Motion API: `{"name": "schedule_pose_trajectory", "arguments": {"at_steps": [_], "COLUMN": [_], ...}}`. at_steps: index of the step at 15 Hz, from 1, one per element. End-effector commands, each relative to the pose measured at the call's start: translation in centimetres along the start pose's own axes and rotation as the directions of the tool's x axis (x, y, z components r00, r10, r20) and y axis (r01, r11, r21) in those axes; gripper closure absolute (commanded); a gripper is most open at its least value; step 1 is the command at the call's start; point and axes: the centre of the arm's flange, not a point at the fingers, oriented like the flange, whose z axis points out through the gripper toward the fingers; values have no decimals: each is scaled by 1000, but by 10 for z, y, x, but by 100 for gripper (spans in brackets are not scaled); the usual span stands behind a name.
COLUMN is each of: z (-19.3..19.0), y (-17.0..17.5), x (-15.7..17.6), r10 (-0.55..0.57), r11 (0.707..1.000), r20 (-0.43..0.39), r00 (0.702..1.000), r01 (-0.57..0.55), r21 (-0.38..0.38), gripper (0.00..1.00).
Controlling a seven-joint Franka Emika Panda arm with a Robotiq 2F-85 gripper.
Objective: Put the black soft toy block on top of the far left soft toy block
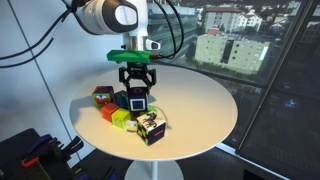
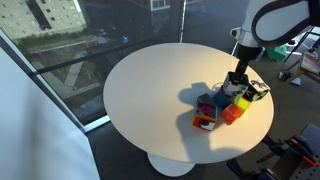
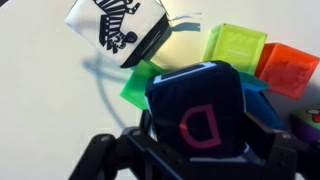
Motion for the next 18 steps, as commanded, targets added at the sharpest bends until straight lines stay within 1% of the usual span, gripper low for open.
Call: {"name": "schedule_pose_trajectory", "arguments": {"at_steps": [1, 7, 9, 10, 11, 13, 16, 18], "z": [2, -15, -22, -25, -29, -36, -47, -54], "y": [6, 3, 2, 1, 0, -5, -13, -21], "x": [5, -1, -3, -4, -5, -7, -9, -11], "r10": [-9, 2, 10, 15, 19, 29, 41, 29], "r11": [1000, 1000, 1000, 1000, 1000, 1000, 999, 1000], "r20": [4, -12, -16, -17, -20, -22, -19, -17], "r00": [1000, 1000, 1000, 1000, 1000, 999, 999, 999], "r01": [9, -3, -10, -15, -19, -29, -41, -29], "r21": [-20, -15, -14, -11, -11, -9, -3, 4], "gripper": [41, 83, 94, 95, 93, 95, 93, 93]}}
